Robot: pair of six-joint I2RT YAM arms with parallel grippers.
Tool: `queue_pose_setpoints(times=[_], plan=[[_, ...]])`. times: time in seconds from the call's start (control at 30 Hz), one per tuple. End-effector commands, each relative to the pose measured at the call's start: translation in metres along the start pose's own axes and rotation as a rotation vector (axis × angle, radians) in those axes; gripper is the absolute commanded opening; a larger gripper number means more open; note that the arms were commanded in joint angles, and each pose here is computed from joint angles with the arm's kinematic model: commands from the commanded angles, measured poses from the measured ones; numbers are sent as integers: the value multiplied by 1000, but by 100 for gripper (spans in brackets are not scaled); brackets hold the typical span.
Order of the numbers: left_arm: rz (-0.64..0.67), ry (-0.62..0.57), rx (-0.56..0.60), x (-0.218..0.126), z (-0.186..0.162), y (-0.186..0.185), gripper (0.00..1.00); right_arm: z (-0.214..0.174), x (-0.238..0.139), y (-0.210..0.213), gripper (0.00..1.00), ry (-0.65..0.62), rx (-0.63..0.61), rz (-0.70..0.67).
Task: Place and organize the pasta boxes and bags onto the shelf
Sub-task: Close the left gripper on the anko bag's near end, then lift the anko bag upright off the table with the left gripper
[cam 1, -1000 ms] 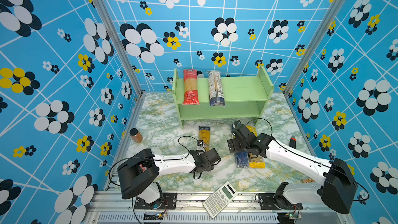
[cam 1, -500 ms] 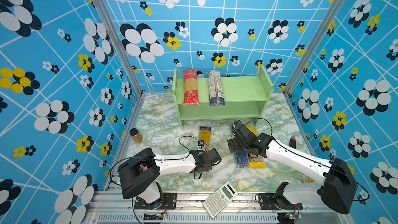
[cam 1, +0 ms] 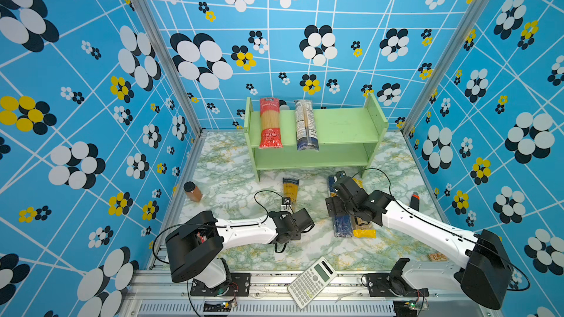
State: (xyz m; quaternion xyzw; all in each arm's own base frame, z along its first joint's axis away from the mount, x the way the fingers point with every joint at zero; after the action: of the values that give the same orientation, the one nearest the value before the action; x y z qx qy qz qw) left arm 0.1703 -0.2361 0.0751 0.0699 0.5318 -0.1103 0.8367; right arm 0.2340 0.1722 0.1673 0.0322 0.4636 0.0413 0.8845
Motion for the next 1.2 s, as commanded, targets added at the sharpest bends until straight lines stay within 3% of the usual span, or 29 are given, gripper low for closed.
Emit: queue_pose_setpoints(times=[0.0, 0.07, 0.47, 0.87, 1.17], plan=[[8, 4, 34, -2, 4, -2, 11, -5, -2, -11, 99, 14, -10, -31], [6, -3, 34, -4, 7, -3, 0, -6, -2, -12, 99, 15, -7, -33], [-93, -79, 47, -50, 31, -10, 0, -6, -3, -22, 99, 19, 17, -42], [-138, -164, 36, -95, 39, 7, 0, -8, 2, -25, 99, 29, 23, -50], [-315, -149, 81, -125, 40, -6, 0, -10, 3, -31, 99, 37, 27, -63]])
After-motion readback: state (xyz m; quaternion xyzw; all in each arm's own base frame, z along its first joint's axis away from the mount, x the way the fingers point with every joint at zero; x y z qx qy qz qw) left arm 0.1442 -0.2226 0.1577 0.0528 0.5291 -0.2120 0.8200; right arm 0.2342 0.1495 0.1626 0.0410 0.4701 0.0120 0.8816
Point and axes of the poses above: each gripper's point midway between its finger pads, its own x axis out along the fingers, its own y axis along the line the jaws close on, z = x × y, the point moved 5 cm from there along -x, back along the fingers, and after that the axes turned 14 degrees about x, right-handed, at the moved point
